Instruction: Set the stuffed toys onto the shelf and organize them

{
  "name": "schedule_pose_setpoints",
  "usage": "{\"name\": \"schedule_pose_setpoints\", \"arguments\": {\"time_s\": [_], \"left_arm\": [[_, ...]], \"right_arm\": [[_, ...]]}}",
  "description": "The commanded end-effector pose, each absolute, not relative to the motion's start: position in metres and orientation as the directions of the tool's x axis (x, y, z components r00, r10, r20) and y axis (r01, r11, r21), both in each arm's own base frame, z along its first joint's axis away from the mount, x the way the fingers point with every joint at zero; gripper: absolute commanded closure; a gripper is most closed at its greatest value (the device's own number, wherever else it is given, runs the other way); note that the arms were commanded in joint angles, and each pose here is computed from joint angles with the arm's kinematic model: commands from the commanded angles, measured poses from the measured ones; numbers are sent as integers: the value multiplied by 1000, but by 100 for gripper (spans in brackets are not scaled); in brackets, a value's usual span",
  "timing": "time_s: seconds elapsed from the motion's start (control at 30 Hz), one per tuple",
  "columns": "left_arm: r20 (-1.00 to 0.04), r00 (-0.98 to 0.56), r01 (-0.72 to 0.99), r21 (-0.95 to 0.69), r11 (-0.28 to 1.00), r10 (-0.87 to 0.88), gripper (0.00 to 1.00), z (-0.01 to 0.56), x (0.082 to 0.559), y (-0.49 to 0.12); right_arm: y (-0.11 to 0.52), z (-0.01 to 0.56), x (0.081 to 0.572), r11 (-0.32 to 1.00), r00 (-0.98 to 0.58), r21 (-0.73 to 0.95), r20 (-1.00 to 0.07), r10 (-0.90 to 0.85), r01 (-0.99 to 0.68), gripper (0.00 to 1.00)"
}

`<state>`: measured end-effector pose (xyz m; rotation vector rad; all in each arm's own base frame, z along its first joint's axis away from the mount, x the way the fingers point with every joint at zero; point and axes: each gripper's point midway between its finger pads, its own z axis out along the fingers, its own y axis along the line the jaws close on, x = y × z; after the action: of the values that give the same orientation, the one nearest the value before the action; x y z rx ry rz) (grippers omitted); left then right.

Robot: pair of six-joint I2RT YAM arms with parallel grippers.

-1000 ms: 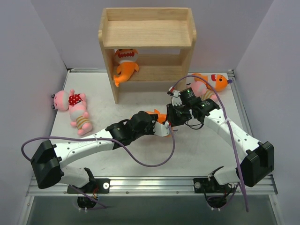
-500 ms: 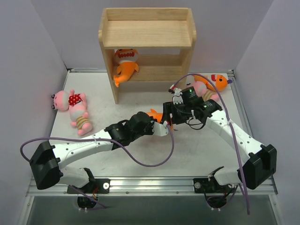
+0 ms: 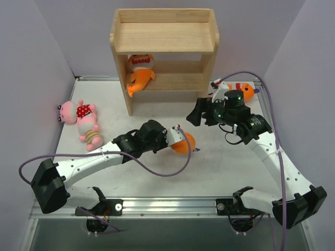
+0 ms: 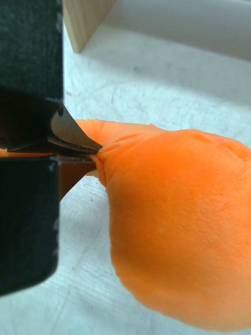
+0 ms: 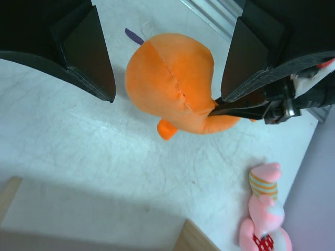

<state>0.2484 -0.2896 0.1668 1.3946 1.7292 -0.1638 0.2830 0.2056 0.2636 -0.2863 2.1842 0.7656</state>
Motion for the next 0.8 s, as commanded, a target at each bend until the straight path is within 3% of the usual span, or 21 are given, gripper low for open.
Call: {"name": "schedule_pose_setpoints", "arguments": {"time_s": [0.0, 0.3, 0.47, 0.77], "left_arm": [[-839, -84, 881, 189, 434, 537, 98, 202, 239, -306], [-899, -397, 794, -235, 561, 185, 98, 234, 262, -278], [-860, -504, 774, -413, 480, 72, 98, 254, 252, -278], [-833, -552, 758, -524, 388, -45, 98, 289, 244, -275]], "right_arm": [[201, 316, 291, 769, -515, 422, -845, 143, -479, 16], [202, 306, 272, 719, -449, 354, -891, 64, -599, 15], [214, 316, 261, 639, -384, 338, -920, 72, -691, 13], [232, 321, 263, 547, -322, 295, -945, 48, -784, 13]]}}
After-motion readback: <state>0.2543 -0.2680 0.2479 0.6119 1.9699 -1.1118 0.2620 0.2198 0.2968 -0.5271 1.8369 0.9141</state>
